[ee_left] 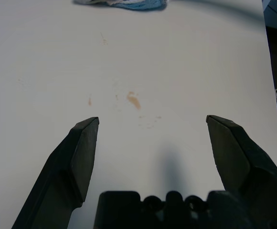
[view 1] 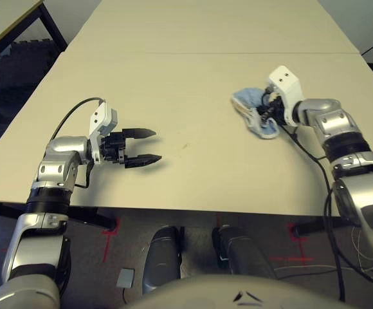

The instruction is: Wipe the water off the table with a rag.

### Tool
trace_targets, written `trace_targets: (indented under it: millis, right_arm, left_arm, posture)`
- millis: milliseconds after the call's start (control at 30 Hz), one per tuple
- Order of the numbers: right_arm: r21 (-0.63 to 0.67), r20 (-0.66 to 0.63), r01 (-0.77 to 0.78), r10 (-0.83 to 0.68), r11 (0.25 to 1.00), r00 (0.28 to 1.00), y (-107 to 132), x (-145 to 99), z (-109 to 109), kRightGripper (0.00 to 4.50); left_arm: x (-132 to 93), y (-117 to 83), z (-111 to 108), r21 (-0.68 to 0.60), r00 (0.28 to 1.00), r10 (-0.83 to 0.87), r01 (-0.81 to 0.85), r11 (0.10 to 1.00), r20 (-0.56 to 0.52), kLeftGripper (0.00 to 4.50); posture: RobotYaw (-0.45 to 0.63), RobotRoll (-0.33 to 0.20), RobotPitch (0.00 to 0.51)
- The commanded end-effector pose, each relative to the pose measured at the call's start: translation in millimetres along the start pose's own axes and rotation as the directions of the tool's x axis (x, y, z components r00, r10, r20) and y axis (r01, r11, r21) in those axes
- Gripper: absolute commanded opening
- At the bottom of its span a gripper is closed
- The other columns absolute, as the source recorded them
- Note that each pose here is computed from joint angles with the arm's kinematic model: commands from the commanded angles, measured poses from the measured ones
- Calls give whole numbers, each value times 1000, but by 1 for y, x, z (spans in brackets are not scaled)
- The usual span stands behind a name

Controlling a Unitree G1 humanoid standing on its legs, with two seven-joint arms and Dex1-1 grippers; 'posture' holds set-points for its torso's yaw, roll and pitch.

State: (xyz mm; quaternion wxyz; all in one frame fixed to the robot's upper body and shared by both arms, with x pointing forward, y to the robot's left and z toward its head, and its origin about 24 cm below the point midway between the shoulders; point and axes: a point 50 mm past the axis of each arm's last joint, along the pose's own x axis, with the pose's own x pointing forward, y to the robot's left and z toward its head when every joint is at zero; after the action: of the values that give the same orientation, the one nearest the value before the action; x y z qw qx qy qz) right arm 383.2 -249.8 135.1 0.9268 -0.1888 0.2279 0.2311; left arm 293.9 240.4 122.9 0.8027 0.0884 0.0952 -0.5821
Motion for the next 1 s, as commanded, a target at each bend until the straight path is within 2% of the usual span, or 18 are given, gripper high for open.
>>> trace_targets:
  millis: [33, 133, 267, 400, 500, 600, 700, 1000]
  right_arm:
    - [15, -9, 57, -57, 998, 998, -16, -12, -8, 65]
    - [94, 55, 25, -30, 995, 998, -16, -16, -7, 65]
    - [204, 185, -36, -3, 978, 983, -21, -28, 6, 65]
    - [224, 211, -39, -9, 974, 977, -36, -52, 12, 65]
    - [214, 176, -34, -4, 976, 984, -48, -74, 9, 65]
    - [213, 132, -39, 11, 976, 991, -52, -88, 2, 65]
    - [229, 63, -51, 37, 972, 997, -53, -99, -16, 65]
    - [291, -89, -67, 97, 954, 991, -46, -105, -64, 65]
  left_arm:
    - [-1, 0, -2, 0, 1000, -1, 1, 1000, -21, 4500]
    - [0, 1, -2, 0, 1000, -2, 2, 1000, -22, 4500]
    - [1, 2, -2, 1, 1000, -5, 5, 1000, -23, 4500]
    - [1, 2, -2, 1, 1000, -7, 7, 1000, -27, 4500]
    - [1, 3, -3, 3, 1000, -9, 9, 1000, -29, 4500]
    - [1, 3, -3, 4, 1000, -9, 9, 1000, -28, 4500]
    - [1, 4, -2, 7, 1000, -5, 5, 1000, -27, 4500]
    - [0, 7, -1, 9, 999, -4, 5, 1000, -31, 4500]
  posture:
    - [-205, 0, 130]
    - [-205, 0, 130]
    - [-211, 0, 132]
    - [-211, 0, 132]
    - [-227, 0, 132]
    - [-230, 0, 130]
    - [-232, 0, 128]
    - [-237, 0, 127]
